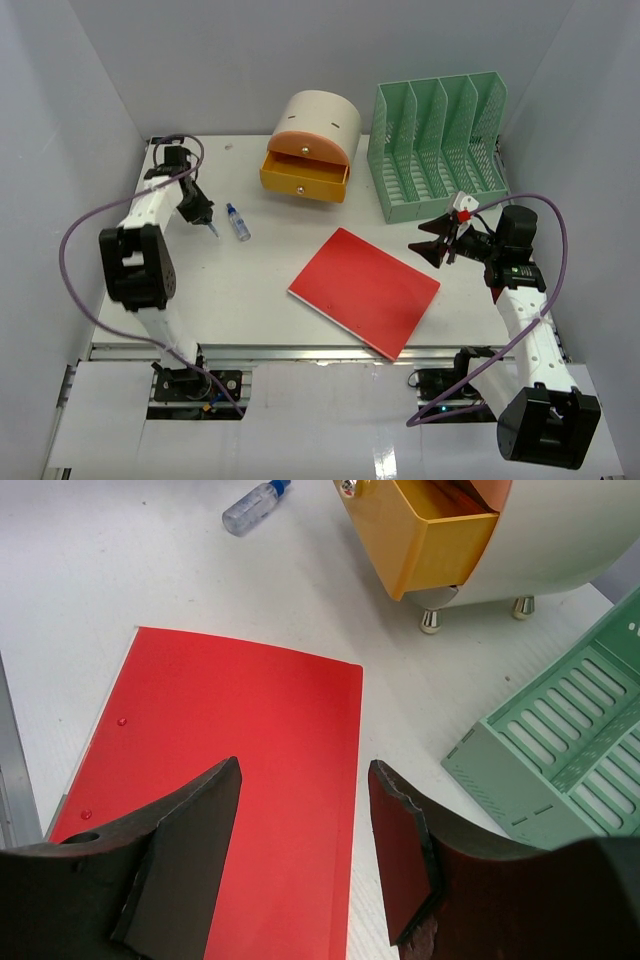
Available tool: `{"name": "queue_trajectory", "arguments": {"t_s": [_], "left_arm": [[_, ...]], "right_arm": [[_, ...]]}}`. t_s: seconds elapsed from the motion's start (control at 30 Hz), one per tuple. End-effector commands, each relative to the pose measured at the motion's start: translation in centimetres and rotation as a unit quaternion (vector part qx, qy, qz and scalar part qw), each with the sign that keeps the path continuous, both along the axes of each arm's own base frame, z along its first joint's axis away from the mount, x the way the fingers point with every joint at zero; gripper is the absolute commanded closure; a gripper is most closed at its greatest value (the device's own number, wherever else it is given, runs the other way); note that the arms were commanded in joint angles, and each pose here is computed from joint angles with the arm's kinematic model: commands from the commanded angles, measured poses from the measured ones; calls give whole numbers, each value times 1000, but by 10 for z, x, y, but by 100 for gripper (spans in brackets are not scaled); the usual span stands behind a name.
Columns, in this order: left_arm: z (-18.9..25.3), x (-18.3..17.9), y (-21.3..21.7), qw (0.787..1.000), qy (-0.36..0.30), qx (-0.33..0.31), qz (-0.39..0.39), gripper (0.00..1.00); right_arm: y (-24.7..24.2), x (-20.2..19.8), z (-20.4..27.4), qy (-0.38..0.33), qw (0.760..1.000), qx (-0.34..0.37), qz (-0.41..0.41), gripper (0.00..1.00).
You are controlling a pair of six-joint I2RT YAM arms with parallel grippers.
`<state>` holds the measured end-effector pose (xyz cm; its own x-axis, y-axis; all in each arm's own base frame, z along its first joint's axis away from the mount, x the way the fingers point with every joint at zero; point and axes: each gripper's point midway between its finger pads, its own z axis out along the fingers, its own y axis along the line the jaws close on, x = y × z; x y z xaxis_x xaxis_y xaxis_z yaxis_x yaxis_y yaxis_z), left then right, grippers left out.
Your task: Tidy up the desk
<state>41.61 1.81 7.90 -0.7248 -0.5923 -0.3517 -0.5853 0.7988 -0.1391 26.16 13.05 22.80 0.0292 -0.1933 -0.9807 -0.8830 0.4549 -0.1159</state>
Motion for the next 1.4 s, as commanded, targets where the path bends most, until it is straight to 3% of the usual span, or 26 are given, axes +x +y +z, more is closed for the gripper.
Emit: {"name": "queue_trajectory", "arguments": {"t_s": [0.0,0.03,0.07,0.17,0.23,0.3,0.43,0.57,0.6,0.73,0.87,1.07,1.2,1.3,1.37], "left_arm": [[136,15,-78,908,-315,-87,-262,100],[162,12,-94,873,-372,-92,-302,100],[173,9,-103,858,-388,-88,-325,100],[196,-4,-148,802,-413,-85,-422,100],[202,-8,-164,778,-421,-68,-462,100],[210,-12,-194,726,-435,-10,-533,100],[214,2,-220,684,-427,90,-585,100],[212,21,-244,616,-420,182,-641,100],[213,26,-246,608,-421,202,-642,100],[226,50,-257,589,-435,241,-637,100],[221,69,-259,565,-436,278,-642,93],[201,88,-266,574,-422,276,-645,87],[184,91,-262,595,-410,273,-635,64],[197,90,-259,604,-435,277,-607,38],[210,85,-256,610,-455,275,-588,30]], "right_arm": [[2,-2,9,-15,1000,4,12,39],[2,-2,8,-14,1000,4,12,39],[2,-2,7,-13,1000,5,11,39],[1,-1,6,-10,1000,6,11,39],[1,-1,6,-10,1000,5,10,39],[1,0,5,-8,1000,5,10,39],[0,1,4,-8,1000,3,6,39],[-1,3,1,-5,1000,1,3,39],[-1,3,0,-5,1000,0,3,39],[-3,5,-1,-5,1000,-2,-1,39],[-3,5,-2,-5,1000,-4,-1,39],[-4,6,-2,-5,1000,-6,-5,39],[-6,7,-3,-5,1000,-7,-8,39],[-5,6,-4,-6,1000,-8,-1,38],[1,-3,-5,-10,999,-7,32,38]]}}
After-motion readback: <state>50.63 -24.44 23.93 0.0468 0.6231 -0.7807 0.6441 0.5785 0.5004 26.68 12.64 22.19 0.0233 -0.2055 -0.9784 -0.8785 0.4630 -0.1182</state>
